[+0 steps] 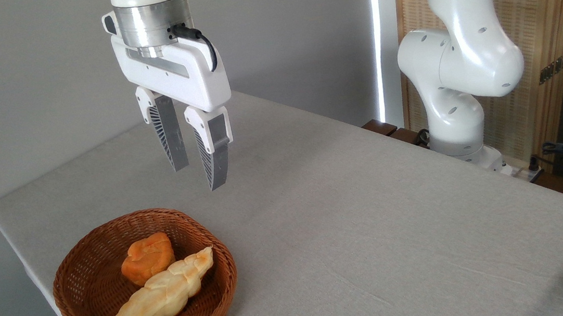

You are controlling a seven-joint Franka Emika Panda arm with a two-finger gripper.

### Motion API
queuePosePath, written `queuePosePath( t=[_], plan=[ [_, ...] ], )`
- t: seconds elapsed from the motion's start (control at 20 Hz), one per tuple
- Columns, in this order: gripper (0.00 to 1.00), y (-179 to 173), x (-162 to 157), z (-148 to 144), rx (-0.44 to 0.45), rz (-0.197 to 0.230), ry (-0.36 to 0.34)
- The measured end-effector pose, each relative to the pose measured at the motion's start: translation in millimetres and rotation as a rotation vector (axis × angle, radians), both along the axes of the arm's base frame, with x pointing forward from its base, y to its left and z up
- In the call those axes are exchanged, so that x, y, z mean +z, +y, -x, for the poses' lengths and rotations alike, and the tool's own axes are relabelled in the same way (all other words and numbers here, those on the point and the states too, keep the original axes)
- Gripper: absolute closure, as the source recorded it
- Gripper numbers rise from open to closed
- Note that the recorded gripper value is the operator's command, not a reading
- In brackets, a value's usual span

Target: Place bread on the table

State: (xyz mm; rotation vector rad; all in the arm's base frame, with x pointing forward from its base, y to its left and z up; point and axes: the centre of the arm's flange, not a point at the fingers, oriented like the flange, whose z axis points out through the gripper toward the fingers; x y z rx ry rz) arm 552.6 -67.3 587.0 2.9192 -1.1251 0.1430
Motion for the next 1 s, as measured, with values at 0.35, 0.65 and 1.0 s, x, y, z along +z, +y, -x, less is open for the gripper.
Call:
queuePosePath(
  t=[0.35, 0.65, 1.0],
  plan=[
    [0.00, -5, -2, 0, 0.005, 0.019, 0.005],
    [0.00, -21, -11, -11, 0.157, 0.066, -0.015],
    [0.00, -55, -36, -33, 0.322, 0.117, -0.079]
  ],
)
